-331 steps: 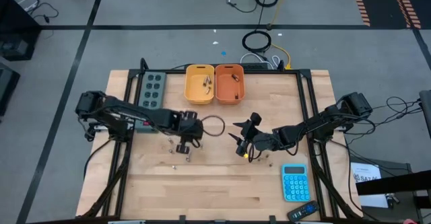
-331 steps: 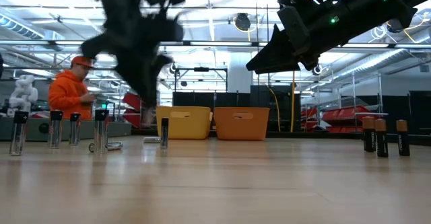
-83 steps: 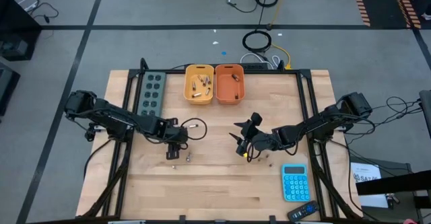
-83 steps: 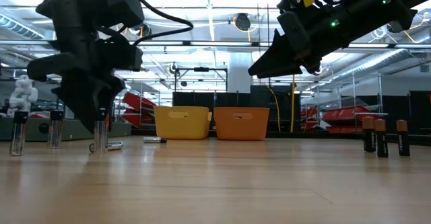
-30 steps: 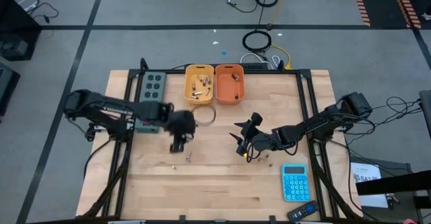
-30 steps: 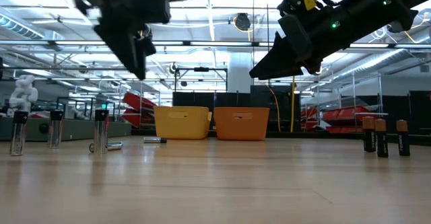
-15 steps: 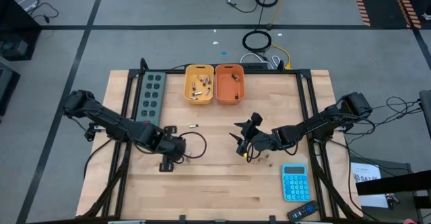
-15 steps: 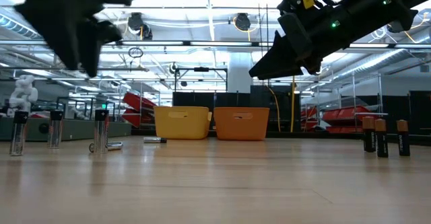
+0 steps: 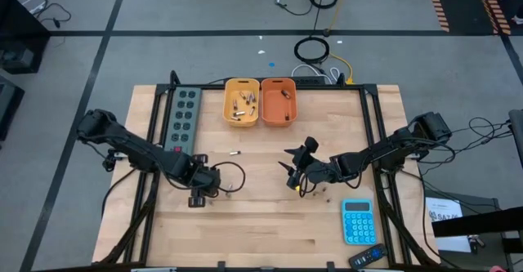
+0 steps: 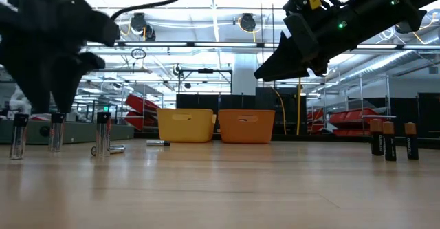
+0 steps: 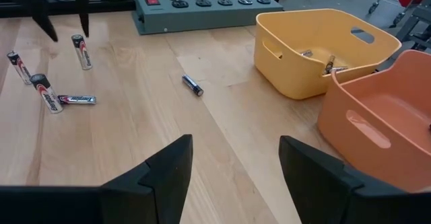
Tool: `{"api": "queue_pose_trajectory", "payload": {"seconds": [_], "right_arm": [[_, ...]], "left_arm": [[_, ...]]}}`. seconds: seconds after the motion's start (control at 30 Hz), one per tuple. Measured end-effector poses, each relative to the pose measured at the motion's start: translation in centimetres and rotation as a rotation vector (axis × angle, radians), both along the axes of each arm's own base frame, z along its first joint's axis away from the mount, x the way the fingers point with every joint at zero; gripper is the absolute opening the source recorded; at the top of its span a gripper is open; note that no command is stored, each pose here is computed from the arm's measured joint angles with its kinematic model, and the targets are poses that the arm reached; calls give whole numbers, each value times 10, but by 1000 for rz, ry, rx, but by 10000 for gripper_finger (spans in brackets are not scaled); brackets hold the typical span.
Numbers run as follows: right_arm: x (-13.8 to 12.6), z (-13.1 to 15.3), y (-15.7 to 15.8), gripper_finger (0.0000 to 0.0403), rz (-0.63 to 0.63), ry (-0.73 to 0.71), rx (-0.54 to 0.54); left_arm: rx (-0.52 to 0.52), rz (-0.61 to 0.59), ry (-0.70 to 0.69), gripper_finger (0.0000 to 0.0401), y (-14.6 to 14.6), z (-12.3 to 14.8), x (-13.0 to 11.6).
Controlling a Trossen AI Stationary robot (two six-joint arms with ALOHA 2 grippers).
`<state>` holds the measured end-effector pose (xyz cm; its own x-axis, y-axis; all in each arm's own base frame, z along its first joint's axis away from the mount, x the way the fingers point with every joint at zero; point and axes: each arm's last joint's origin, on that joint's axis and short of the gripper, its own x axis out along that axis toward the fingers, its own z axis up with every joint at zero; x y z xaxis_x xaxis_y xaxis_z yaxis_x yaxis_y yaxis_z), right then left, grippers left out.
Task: Sort batteries
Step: Put the silver battery into the yellow bin
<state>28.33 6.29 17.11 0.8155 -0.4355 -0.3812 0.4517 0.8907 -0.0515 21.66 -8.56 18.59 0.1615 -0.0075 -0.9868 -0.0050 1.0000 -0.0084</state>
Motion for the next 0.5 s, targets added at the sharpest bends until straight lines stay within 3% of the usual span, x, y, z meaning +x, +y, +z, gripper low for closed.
{"api": "queue_pose_trajectory", "payload": {"seconds": [0.4,0.5], "right_arm": [[0,0,0,212,-1,-2,2],[0,0,0,212,-1,-2,2]], "left_arm": [[10,11,-44,182,5,-28,-7],[15,-16,-66,163,6,-34,-8]]}}
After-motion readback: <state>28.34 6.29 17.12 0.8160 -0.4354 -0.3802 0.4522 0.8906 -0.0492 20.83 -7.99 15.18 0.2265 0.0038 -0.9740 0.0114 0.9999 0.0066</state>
